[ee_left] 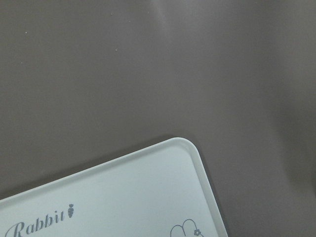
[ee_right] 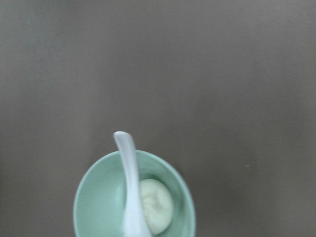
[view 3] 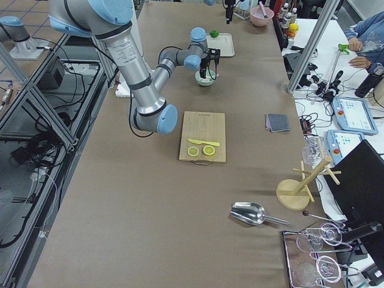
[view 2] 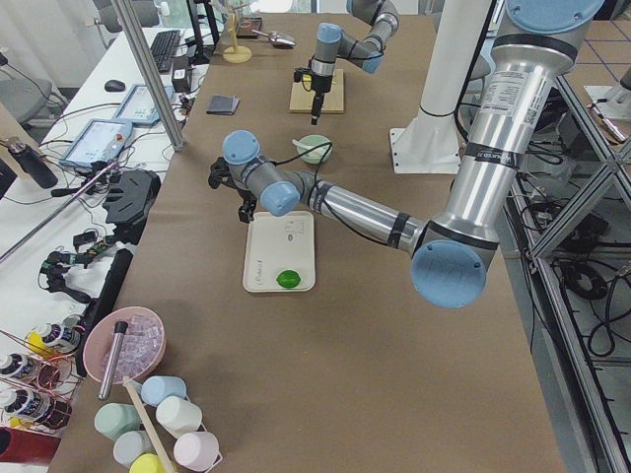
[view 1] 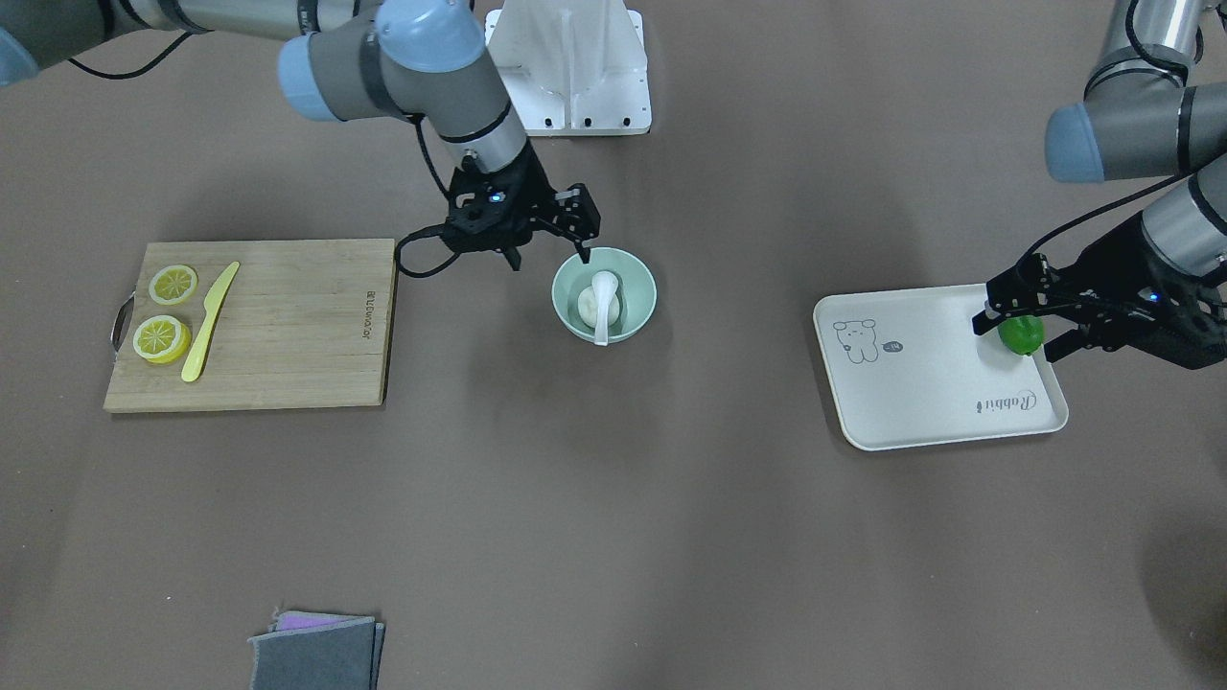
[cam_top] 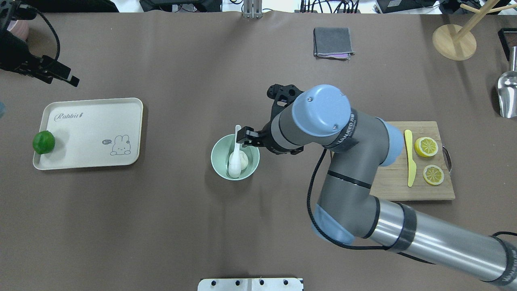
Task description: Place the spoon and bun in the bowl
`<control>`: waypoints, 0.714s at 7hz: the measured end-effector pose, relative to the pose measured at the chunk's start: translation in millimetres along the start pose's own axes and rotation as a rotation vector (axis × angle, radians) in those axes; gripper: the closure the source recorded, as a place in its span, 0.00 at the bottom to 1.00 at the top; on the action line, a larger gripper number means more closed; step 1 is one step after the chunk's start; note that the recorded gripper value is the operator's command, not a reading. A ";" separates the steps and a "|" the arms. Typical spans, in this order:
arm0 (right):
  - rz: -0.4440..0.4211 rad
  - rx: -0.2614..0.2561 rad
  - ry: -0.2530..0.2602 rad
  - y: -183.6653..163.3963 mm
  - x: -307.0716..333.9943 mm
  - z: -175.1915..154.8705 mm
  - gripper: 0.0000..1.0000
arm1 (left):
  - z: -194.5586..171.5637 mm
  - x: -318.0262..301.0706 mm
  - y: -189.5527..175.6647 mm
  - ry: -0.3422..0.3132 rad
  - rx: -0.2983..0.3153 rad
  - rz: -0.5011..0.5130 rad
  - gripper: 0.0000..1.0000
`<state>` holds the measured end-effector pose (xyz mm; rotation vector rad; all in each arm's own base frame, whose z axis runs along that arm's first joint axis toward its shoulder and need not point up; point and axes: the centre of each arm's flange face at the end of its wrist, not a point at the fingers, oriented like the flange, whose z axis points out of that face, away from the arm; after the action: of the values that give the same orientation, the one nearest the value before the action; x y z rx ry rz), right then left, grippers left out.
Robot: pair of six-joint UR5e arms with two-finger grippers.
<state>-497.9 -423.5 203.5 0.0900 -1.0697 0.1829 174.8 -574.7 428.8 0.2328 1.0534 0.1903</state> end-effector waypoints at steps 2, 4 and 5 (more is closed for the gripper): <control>-0.077 -0.011 0.085 -68.7 136.6 -46.2 0.00 | -13.9 -38.0 13.8 -0.046 0.018 0.053 0.01; -0.189 -0.027 0.170 -127.3 286.0 -106.2 0.00 | -37.3 -84.4 36.8 -0.089 0.035 0.123 0.01; -0.246 -0.036 0.203 -143.0 357.9 -136.9 0.00 | -48.0 -111.7 55.2 -0.112 0.035 0.160 0.01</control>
<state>-185.0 -504.0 454.4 0.1659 -0.8505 -0.0487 76.5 -546.7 514.7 0.3561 0.9281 0.2999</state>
